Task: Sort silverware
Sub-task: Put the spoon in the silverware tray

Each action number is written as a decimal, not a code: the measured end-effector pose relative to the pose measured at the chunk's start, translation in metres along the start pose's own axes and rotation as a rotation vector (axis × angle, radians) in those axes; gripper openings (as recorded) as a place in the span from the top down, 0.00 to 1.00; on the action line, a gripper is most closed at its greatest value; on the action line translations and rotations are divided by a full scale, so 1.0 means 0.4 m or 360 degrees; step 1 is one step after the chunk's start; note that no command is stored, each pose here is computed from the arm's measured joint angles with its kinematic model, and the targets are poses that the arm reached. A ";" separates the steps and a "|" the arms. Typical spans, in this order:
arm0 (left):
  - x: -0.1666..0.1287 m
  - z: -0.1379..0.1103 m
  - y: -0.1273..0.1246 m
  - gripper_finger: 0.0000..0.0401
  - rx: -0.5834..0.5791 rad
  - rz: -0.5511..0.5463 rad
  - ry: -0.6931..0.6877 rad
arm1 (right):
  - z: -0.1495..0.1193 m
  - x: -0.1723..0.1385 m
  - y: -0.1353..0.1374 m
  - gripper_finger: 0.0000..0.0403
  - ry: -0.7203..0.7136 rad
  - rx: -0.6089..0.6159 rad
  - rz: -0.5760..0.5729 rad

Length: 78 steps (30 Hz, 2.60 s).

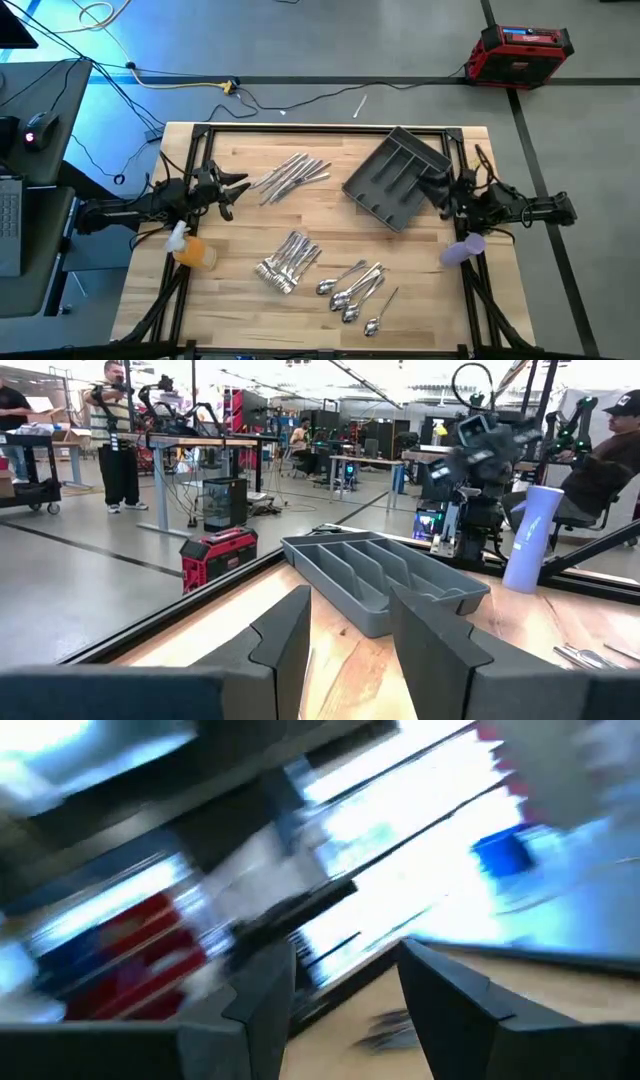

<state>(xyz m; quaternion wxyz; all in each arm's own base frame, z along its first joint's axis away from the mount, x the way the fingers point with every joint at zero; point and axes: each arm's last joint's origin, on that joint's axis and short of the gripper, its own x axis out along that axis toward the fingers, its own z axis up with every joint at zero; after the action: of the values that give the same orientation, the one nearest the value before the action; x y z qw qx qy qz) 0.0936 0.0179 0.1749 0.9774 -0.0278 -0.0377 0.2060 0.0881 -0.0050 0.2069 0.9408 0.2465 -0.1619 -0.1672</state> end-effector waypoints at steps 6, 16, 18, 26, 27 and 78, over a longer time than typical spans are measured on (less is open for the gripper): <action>0.000 0.000 0.000 0.70 0.0000 0.0000 0.0001 | 0.015 0.006 0.036 0.59 0.0008 -0.0077 0.0494; 0.000 0.000 0.000 0.70 0.0000 0.0000 -0.0001 | 0.063 0.027 0.097 0.59 -0.0362 -0.0249 0.1061; 0.000 0.000 0.000 0.70 -0.0001 0.0000 -0.0002 | 0.064 0.040 0.113 0.59 -0.0318 -0.0354 0.1171; 0.000 0.002 0.000 0.70 -0.0090 -0.0002 -0.0013 | 0.046 0.157 0.178 0.59 0.0520 -0.0418 0.0973; 0.000 0.002 0.000 0.70 -0.0116 -0.0001 -0.0014 | 0.041 0.171 0.184 0.59 0.0652 -0.0451 0.0915; -0.001 0.026 -0.001 0.70 -0.0765 -0.0043 -0.0164 | -0.621 0.430 0.293 0.98 0.2335 -0.1252 0.0766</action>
<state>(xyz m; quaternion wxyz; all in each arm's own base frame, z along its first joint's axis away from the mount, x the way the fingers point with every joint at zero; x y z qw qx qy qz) 0.0924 0.0178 0.1854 0.9422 -0.2484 -0.1357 0.1791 0.3653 0.1254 0.1006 0.8343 -0.0923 0.5079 0.1938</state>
